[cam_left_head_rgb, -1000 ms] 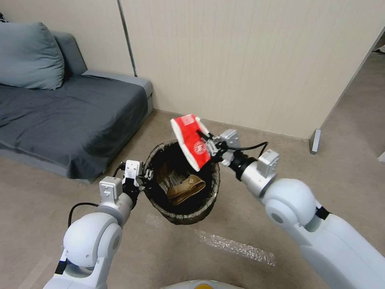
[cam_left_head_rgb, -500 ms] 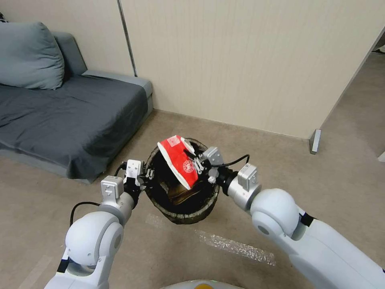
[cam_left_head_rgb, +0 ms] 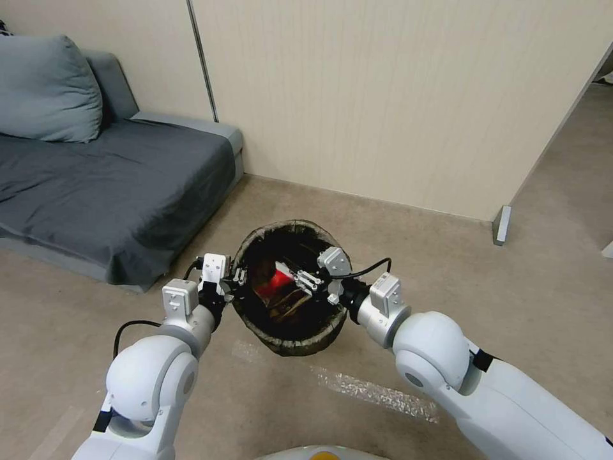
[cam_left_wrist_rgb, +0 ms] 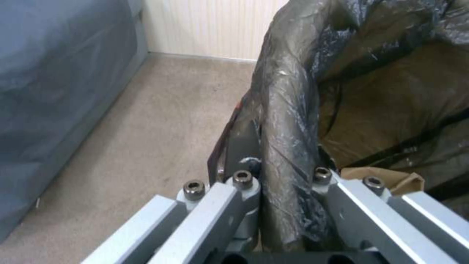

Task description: Pick up the trash bin, then pick up the garbage from the floor and place it into the trash bin.

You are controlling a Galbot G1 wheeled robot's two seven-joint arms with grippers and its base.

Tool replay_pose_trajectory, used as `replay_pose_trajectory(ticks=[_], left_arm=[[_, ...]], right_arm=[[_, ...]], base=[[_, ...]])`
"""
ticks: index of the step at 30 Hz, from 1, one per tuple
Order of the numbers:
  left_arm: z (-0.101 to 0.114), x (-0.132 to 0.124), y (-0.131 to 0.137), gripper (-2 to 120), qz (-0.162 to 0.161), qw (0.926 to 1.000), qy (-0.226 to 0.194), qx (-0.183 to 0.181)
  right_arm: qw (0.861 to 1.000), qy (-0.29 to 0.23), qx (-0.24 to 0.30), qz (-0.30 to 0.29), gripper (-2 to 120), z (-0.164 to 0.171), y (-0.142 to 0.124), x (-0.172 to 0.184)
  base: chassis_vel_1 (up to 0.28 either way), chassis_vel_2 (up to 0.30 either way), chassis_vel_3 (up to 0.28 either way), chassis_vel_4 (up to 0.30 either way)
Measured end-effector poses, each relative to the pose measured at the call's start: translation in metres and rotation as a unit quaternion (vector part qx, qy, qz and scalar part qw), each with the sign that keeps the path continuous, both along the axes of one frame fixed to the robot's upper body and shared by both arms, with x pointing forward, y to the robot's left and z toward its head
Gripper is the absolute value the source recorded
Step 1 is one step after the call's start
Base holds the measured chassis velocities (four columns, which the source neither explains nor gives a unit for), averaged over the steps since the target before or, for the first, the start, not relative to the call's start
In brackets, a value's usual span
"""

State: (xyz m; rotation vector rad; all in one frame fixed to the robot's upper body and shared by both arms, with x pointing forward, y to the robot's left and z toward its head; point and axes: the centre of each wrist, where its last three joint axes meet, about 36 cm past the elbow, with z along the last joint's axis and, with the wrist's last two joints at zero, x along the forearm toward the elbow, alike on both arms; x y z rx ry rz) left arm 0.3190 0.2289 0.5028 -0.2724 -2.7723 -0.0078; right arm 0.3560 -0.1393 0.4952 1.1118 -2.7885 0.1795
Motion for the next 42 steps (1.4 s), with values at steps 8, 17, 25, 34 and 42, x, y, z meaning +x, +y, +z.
replay_pose_trajectory(ticks=[8,17,25,34,42], left_arm=[[-0.001,0.002,0.000,3,0.001,1.0000,0.001,-0.001],[-0.002,0.002,0.001,3,0.002,1.0000,0.001,0.000],[-0.003,0.001,0.001,3,0.004,1.0000,0.004,0.001],[0.002,-0.008,0.010,3,0.023,0.9997,-0.001,0.005],[0.004,-0.010,0.013,3,0.028,0.9996,-0.004,0.007]], right_arm=[[0.999,-0.018,0.032,-0.016,92,0.025,-0.005,-0.003],[0.992,-0.069,0.064,-0.080,100,0.053,-0.045,-0.009],[0.980,-0.095,0.069,-0.161,100,0.041,-0.066,-0.029],[0.958,-0.131,0.057,-0.248,100,0.014,-0.093,-0.038],[0.946,-0.140,0.046,-0.289,100,-0.016,-0.109,-0.067]], base=[[0.000,0.000,0.000,0.000],[0.000,0.000,0.000,0.000],[0.000,0.000,0.000,0.000],[0.000,0.000,0.000,0.000],[0.000,0.000,0.000,0.000]])
